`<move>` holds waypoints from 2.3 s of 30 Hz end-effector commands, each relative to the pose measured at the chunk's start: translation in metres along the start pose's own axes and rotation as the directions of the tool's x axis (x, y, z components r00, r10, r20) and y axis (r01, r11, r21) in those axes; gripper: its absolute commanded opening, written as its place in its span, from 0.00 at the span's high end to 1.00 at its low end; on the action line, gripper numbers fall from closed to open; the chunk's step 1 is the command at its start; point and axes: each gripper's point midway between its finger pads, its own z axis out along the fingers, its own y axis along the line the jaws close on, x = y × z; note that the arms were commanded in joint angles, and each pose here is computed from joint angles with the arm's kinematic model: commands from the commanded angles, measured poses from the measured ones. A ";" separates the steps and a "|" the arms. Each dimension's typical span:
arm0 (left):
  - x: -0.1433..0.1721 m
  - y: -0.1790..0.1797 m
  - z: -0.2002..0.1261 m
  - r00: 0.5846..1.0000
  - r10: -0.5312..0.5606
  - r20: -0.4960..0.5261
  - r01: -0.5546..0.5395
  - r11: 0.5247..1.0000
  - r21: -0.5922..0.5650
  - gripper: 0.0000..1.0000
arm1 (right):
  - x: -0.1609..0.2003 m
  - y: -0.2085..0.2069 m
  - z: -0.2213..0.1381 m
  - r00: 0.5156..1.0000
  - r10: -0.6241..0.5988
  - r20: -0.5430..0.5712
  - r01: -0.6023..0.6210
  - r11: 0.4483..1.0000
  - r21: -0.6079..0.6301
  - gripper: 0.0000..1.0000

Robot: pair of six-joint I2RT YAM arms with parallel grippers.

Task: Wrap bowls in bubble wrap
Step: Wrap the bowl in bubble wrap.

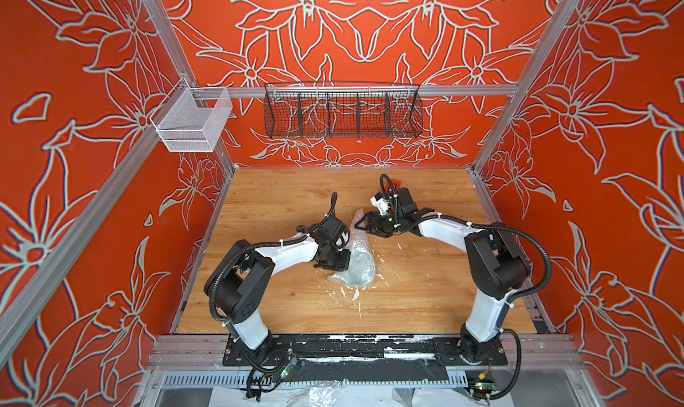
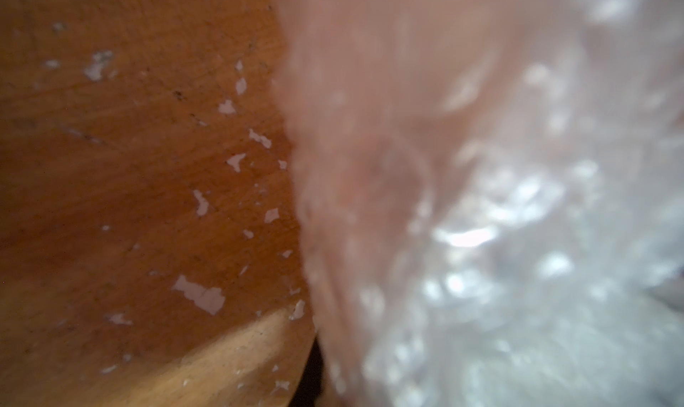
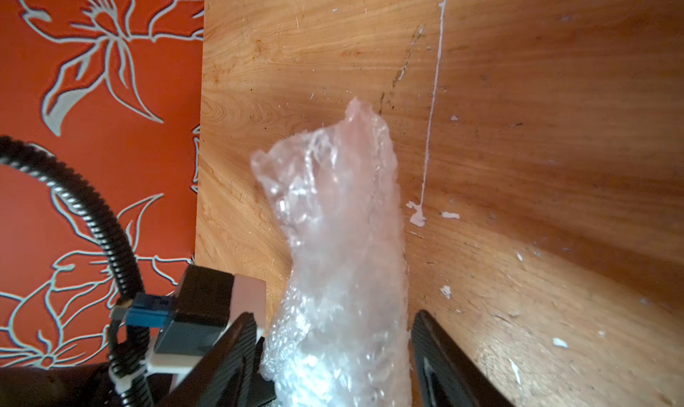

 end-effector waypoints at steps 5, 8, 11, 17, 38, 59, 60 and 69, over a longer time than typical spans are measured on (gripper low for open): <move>0.001 -0.005 -0.004 0.999 0.034 0.004 -0.034 0.999 -0.004 1.00 | -0.014 0.010 0.013 1.000 0.010 -0.011 -0.011 0.996 -0.088 0.36; 0.001 -0.005 -0.004 0.999 0.034 0.003 -0.034 0.999 -0.004 1.00 | -0.017 0.015 0.017 0.999 0.015 -0.029 -0.018 0.992 -0.126 0.40; 0.001 -0.006 -0.005 0.999 0.037 0.005 -0.037 0.999 -0.003 1.00 | -0.019 0.021 0.020 0.999 0.014 -0.036 -0.021 0.983 -0.180 0.45; 0.003 -0.002 -0.008 1.000 0.028 0.012 -0.027 0.999 -0.021 1.00 | -0.019 0.028 0.020 0.999 0.025 -0.046 -0.036 0.964 -0.263 0.75; 0.002 0.014 0.003 0.990 -0.144 -0.005 0.144 0.990 -0.007 1.00 | 0.020 0.065 -0.028 0.992 -0.123 0.013 0.116 0.895 -0.430 0.99; -0.010 0.032 -0.006 0.959 -0.283 0.008 0.283 0.959 -0.028 1.00 | 0.128 0.071 -0.005 0.937 -0.302 -0.174 0.203 0.880 -0.429 0.97; -0.012 0.032 -0.007 0.959 -0.284 0.014 0.284 0.958 -0.026 1.00 | 0.135 0.068 -0.002 0.936 -0.299 -0.188 0.199 0.886 -0.418 0.95; -0.024 0.032 -0.014 0.952 -0.303 0.035 0.304 0.952 -0.017 1.00 | 0.170 0.046 0.013 0.932 -0.270 -0.242 0.171 0.916 -0.363 0.69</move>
